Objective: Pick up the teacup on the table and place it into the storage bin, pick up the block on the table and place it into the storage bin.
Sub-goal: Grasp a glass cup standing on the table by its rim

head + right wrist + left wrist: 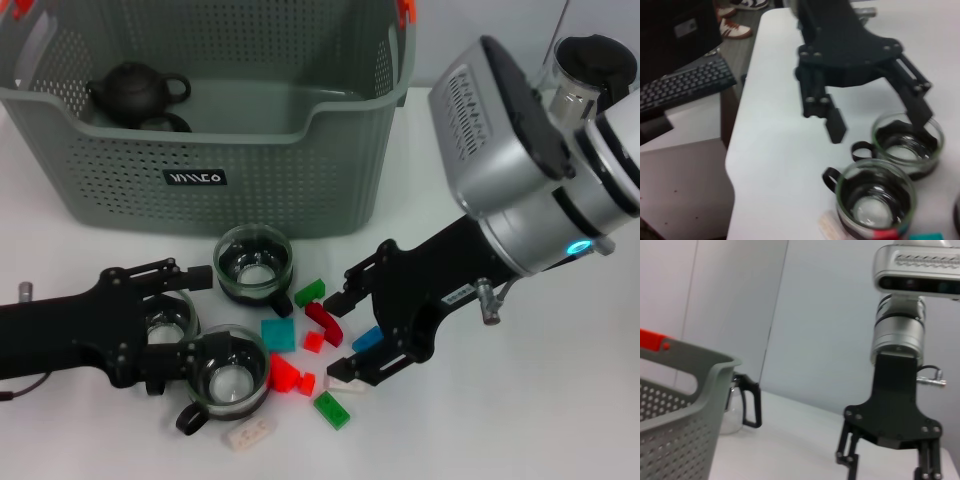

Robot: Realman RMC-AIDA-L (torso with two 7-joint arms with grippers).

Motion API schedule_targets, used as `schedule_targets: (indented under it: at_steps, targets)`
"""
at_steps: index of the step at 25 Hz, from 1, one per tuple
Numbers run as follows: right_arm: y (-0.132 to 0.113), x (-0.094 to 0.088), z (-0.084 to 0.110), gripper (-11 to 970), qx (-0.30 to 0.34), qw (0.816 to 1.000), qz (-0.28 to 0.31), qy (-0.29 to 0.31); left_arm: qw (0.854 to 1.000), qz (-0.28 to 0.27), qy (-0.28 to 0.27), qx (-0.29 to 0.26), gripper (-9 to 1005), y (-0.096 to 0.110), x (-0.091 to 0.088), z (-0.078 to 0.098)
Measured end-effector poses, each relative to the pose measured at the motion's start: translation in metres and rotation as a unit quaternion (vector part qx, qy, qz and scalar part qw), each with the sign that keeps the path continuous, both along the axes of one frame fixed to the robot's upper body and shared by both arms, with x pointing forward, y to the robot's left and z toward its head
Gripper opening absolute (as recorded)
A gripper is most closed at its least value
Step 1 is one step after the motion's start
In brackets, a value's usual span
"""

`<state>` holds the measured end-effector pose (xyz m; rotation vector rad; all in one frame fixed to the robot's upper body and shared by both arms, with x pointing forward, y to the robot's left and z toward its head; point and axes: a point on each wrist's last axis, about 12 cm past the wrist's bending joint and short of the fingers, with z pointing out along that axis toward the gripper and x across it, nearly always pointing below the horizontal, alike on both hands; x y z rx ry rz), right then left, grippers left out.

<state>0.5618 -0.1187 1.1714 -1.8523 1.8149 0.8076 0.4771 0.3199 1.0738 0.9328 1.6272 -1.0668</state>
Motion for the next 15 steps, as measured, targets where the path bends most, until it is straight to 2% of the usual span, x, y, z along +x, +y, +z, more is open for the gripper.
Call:
schedule_targets:
  at_steps: [8, 10, 15]
  targets:
    - [0.032, -0.008, 0.006, 718, -0.002, 0.997, 0.078, -0.025, 1.000, 0.024, 0.003, 0.008, 842, 0.012, -0.003, -0.001]
    - [0.047, -0.012, 0.003, 718, -0.014, 0.994, 0.106, -0.034, 0.999, 0.036, 0.003, 0.009, 842, 0.015, -0.003, -0.001]
    - [0.064, -0.013, -0.005, 718, -0.035, 0.990, 0.132, -0.037, 0.998, 0.060, 0.015, 0.011, 842, 0.018, 0.000, -0.002]
